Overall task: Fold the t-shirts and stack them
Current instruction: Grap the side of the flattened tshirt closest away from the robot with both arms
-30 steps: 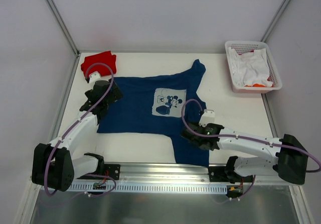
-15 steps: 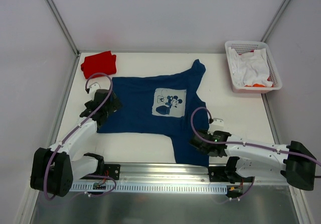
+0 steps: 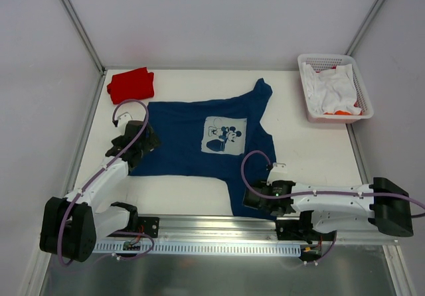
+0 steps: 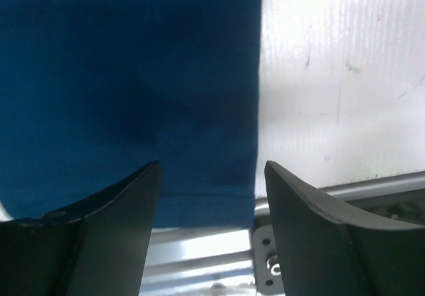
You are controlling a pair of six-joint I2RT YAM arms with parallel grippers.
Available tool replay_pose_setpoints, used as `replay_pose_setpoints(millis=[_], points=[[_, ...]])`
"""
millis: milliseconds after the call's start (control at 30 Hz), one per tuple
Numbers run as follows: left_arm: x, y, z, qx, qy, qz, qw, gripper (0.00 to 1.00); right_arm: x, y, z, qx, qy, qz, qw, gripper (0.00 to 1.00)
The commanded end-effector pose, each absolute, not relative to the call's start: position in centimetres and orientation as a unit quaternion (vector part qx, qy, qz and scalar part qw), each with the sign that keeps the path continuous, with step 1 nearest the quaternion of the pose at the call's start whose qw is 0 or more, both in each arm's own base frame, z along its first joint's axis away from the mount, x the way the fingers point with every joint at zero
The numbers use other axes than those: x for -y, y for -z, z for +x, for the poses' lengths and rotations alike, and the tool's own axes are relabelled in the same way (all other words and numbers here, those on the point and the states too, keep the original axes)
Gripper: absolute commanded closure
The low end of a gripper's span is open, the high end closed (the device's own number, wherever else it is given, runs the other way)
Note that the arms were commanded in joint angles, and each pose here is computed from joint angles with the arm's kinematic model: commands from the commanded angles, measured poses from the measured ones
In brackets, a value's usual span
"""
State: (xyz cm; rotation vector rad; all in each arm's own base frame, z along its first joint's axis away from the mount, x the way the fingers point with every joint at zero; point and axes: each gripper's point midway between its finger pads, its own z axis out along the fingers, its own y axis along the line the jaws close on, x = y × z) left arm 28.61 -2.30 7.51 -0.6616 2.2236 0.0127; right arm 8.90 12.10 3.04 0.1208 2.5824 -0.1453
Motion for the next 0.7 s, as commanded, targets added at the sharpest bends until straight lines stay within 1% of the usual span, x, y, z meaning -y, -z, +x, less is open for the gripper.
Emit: replay_pose_setpoints(millis=[0, 67, 100, 167, 400, 667], points=[[2.1, -8.2, 28.5, -0.874, -0.010, -0.268, 0.406, 0.01, -12.3, -4.7, 8.6, -0.956, 0.060, 0.056, 0.283, 0.33], [2.0, -8.3, 28.5, -0.873, -0.011, -0.268, 0.407, 0.01, -12.3, -5.0, 8.1, -0.956, 0.058, 0.048, 0.284, 0.34], [2.0, -8.2, 28.5, -0.874, -0.013, -0.267, 0.405, 0.01, -12.4, -5.1, 8.0, -0.955, 0.054, 0.054, 0.286, 0.36], [2.0, -8.3, 28.4, -0.875, -0.013, -0.266, 0.405, 0.01, -12.4, -5.6, 7.5, -0.954, 0.054, 0.045, 0.290, 0.37], [2.0, -8.6, 28.5, -0.874, -0.012, -0.263, 0.408, 0.01, -11.7, -6.6, 6.3, -0.948, 0.075, 0.052, 0.305, 0.37], [2.1, -8.7, 28.3, -0.874, -0.010, -0.262, 0.409, 0.01, -11.4, -5.2, 5.4, -0.950, 0.063, 0.069, 0.297, 0.37]])
